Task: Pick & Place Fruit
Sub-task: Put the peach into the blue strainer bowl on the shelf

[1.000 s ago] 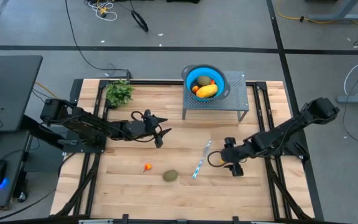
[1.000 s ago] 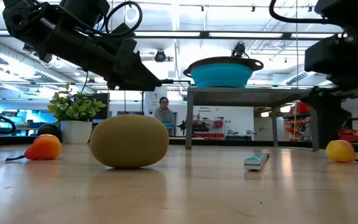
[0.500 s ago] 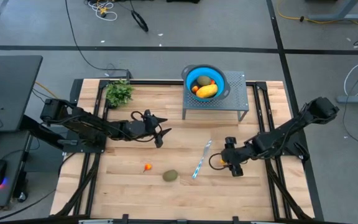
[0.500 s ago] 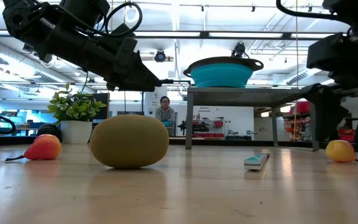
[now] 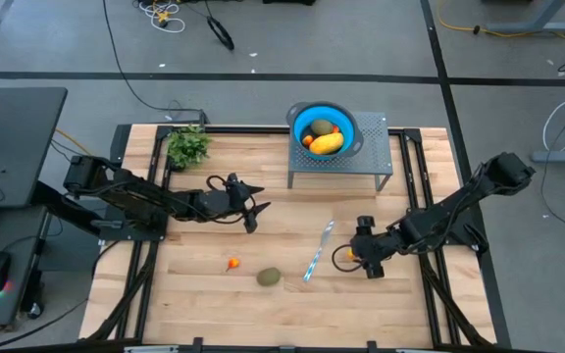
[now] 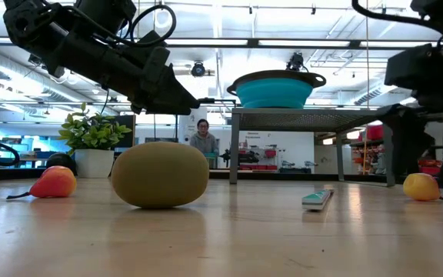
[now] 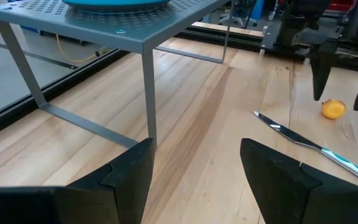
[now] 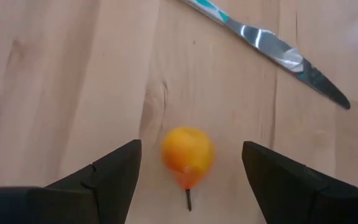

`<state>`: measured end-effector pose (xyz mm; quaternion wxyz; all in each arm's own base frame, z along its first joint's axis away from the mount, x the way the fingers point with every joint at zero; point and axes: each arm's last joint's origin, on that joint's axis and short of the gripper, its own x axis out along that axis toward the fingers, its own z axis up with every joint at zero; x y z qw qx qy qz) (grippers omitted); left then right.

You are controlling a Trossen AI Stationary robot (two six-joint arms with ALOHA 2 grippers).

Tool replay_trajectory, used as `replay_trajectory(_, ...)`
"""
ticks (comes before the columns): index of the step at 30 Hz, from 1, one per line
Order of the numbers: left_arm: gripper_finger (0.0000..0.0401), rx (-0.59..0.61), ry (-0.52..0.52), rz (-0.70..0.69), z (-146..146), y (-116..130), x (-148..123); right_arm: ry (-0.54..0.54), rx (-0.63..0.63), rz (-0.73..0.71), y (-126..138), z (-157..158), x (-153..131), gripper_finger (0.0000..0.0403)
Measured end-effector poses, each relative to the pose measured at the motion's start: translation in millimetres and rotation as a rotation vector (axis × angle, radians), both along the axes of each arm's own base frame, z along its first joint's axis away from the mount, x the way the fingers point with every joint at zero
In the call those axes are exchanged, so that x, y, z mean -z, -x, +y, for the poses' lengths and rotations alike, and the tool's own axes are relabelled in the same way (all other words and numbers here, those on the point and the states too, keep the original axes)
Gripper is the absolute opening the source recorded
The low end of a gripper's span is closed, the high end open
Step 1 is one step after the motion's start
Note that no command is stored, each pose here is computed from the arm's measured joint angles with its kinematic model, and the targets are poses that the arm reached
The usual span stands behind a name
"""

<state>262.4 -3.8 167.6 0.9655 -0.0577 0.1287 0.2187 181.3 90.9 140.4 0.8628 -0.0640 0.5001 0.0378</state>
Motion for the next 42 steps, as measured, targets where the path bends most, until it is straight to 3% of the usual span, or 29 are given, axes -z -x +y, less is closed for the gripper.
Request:
replay_trajectory(28,0.0247,-0.009,0.014,0.010,0.1,0.4,1.4,0.017,0.023,-0.004,-2.8,0.8,18.6,0.0264)
replay_trajectory(42,0.0247,-0.009,0.016,0.009,0.0,0.4,1.5,0.012,0.020,-0.003,-2.8,1.1,18.7,0.0165)
